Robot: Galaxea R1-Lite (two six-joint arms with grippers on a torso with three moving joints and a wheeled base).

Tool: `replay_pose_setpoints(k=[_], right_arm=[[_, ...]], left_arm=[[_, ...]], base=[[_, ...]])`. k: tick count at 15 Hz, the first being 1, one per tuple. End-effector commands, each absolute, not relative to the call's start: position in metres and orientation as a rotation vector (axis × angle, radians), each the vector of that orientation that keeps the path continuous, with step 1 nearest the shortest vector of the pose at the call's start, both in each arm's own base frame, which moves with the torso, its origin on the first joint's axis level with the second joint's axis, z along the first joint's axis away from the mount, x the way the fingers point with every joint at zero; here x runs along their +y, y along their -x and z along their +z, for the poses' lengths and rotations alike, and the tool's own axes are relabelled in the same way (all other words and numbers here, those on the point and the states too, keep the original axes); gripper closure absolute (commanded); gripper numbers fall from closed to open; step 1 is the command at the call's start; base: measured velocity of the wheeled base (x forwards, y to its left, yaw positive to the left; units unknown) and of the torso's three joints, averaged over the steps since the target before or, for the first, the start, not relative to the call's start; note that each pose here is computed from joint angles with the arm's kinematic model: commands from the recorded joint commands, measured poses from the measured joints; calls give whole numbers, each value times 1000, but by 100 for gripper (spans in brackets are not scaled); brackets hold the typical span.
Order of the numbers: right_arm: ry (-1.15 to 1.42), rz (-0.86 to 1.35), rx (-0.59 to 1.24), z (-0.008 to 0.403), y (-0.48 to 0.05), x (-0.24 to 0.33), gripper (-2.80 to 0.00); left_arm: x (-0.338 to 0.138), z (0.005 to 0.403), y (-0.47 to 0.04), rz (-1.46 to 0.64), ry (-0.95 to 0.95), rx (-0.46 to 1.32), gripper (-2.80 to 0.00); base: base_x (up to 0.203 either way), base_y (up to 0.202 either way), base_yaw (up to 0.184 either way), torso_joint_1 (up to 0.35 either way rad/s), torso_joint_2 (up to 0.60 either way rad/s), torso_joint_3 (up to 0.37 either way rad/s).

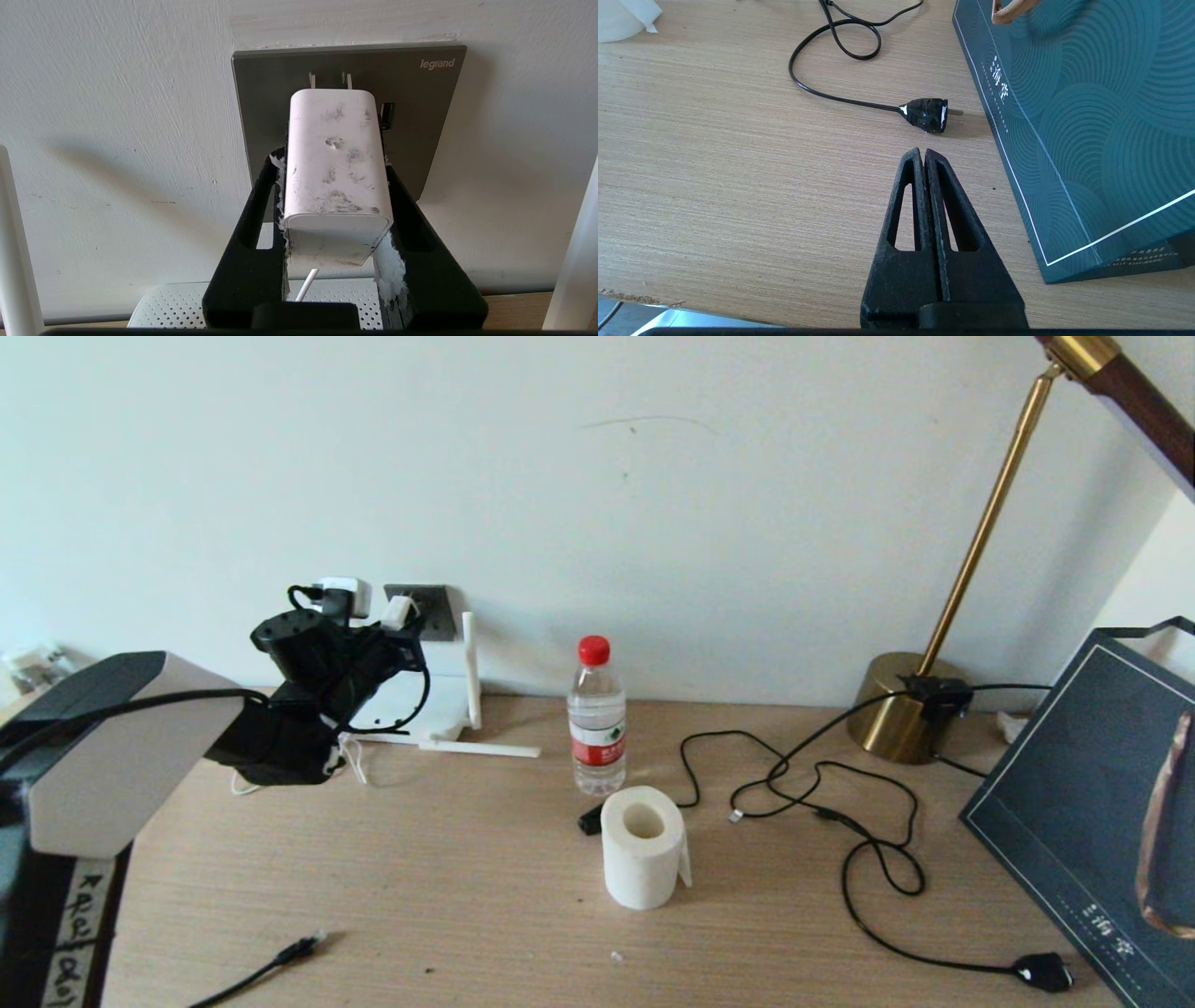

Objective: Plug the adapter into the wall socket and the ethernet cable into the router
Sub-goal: Plug plug into socket

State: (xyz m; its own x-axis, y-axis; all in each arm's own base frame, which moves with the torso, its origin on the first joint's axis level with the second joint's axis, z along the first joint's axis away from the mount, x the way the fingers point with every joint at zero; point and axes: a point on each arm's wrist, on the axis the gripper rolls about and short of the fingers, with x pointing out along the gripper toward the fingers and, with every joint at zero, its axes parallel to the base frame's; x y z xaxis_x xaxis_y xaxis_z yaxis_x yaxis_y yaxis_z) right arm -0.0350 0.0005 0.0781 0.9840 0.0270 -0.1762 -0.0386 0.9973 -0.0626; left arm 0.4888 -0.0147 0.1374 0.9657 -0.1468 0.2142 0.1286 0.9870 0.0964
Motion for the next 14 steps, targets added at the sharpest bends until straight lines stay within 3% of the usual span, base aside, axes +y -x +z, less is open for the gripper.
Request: replay_pose_setpoints(k=[1,14], right_arm=[[67,34,178,78,35,1,0],[67,34,178,78,35,1,0]], left_arm=[[-15,134,-489,-139,-82,-218,0],[-14,133,-476,-144,-79,-143,0]], base=[[0,0,0,0,0,0],[0,0,0,0,0,0]])
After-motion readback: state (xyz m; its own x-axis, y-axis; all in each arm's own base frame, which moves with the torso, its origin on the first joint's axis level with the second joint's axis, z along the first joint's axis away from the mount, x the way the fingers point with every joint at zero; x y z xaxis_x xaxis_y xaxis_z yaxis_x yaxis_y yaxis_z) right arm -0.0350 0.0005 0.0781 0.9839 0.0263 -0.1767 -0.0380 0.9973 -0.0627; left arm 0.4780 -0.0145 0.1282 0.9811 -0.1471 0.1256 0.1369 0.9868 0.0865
